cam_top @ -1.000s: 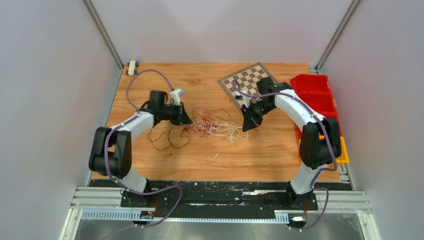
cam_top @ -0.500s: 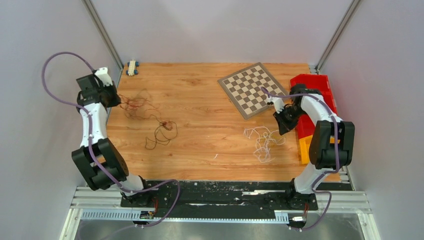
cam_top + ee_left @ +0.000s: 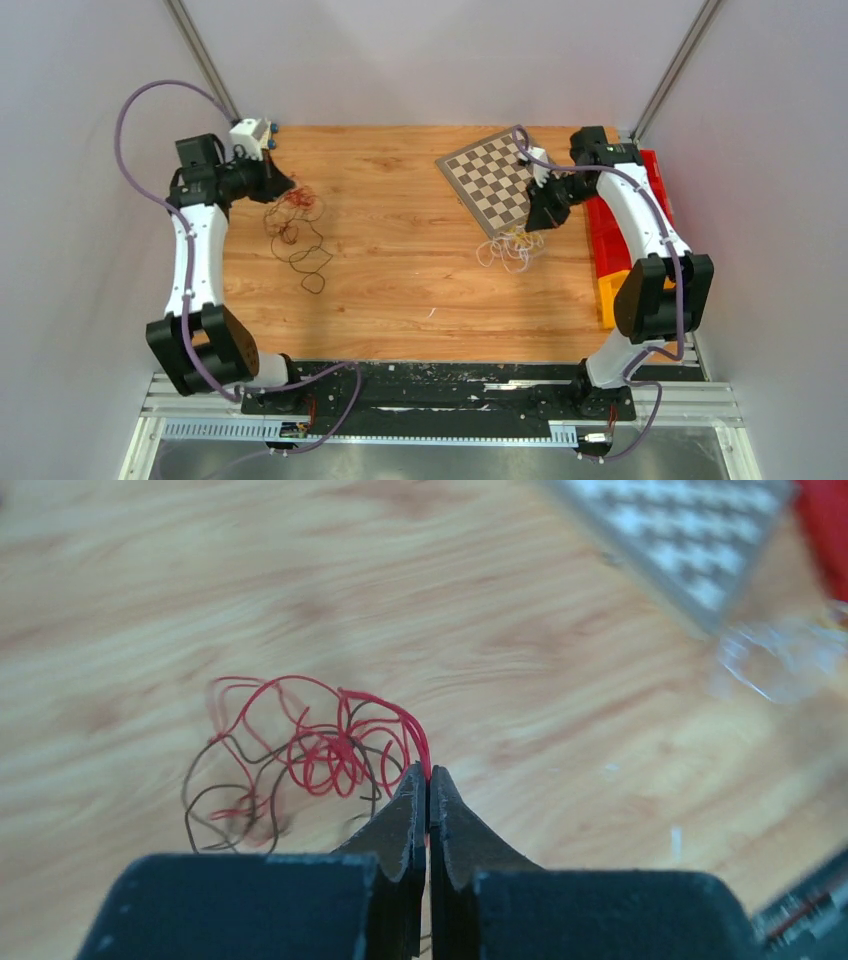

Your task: Untangle the cables

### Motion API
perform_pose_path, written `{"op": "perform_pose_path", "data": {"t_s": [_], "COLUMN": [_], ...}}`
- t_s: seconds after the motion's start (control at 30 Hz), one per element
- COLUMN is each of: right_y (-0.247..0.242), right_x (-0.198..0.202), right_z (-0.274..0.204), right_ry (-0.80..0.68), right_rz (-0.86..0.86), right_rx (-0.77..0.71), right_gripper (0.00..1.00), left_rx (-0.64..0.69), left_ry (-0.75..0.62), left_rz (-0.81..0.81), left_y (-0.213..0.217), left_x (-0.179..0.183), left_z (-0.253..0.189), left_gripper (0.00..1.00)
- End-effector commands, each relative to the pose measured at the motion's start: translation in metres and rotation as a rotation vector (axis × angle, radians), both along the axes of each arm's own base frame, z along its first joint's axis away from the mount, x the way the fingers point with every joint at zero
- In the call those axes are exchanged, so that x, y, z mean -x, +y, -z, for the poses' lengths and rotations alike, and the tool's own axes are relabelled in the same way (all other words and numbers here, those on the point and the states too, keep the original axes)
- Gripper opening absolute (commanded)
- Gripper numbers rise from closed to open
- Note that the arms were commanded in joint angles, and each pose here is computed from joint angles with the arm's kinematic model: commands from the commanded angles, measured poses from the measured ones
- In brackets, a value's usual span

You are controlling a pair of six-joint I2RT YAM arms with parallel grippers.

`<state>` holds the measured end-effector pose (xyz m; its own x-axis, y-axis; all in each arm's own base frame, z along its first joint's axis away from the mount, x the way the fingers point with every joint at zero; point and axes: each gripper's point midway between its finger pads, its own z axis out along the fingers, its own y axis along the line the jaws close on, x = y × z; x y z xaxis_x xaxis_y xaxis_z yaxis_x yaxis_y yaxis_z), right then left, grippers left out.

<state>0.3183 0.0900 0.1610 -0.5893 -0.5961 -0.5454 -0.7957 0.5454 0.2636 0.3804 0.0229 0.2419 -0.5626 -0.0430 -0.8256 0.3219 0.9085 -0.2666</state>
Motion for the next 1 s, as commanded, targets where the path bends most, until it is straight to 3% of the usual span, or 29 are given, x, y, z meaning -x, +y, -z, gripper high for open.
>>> {"op": "perform_pose_path", "data": {"t_s": [0.0, 0.07, 0.13, 0.17, 0.2, 0.23, 0.3, 0.37, 0.43, 0.57, 0.63, 0.73, 0.87, 0.97], "right_y": [0.084, 0.106, 0.119, 0.121, 0.120, 0.115, 0.096, 0.081, 0.079, 0.100, 0.112, 0.128, 0.145, 0.150], "right_x": [0.024, 0.032, 0.035, 0.034, 0.033, 0.031, 0.025, 0.020, 0.020, 0.026, 0.033, 0.037, 0.024, 0.015], "right_z": [-0.086, -0.091, -0.073, -0.056, -0.039, -0.017, 0.026, 0.055, 0.067, 0.054, 0.048, 0.052, 0.064, 0.078], "right_ry": [-0.071, -0.054, -0.023, -0.002, 0.021, 0.046, 0.097, 0.139, 0.162, 0.184, 0.191, 0.186, 0.185, 0.197], "right_rz": [-0.142, -0.186, -0.201, -0.191, -0.181, -0.165, -0.106, -0.049, -0.028, -0.053, -0.076, -0.099, -0.091, -0.080], "right_rx": [-0.313, -0.370, -0.361, -0.333, -0.304, -0.252, -0.123, -0.051, -0.035, -0.143, -0.195, -0.220, -0.224, -0.219], "right_gripper": [0.00, 0.00, 0.00, 0.04, 0.08, 0.13, 0.28, 0.33, 0.34, 0.56, 0.61, 0.62, 0.59, 0.58], "left_rx": [0.089, 0.089, 0.028, -0.009, -0.033, -0.048, -0.069, -0.098, -0.116, -0.052, -0.011, 0.027, -0.001, -0.016], "left_ry": [-0.136, -0.072, -0.015, 0.016, 0.026, 0.033, 0.023, -0.002, -0.028, -0.061, -0.027, 0.022, 0.008, 0.072], "left_rz": [0.262, 0.260, 0.245, 0.229, 0.236, 0.229, 0.241, 0.286, 0.371, 0.612, 0.691, 0.802, 0.845, 0.837], "left_y": [-0.081, -0.084, -0.076, -0.072, -0.070, -0.068, -0.071, -0.082, -0.103, -0.167, -0.197, -0.239, -0.279, -0.296], "left_x": [0.039, 0.043, 0.044, 0.045, 0.046, 0.046, 0.046, 0.050, 0.058, 0.089, 0.102, 0.124, 0.119, 0.107], "left_z": [-0.042, -0.010, 0.026, 0.041, 0.048, 0.051, 0.050, 0.048, 0.048, 0.056, 0.069, 0.092, 0.116, 0.143], "left_gripper": [0.00, 0.00, 0.11, 0.28, 0.37, 0.57, 0.77, 0.90, 0.93, 0.92, 0.88, 0.83, 0.75, 0.73]}}
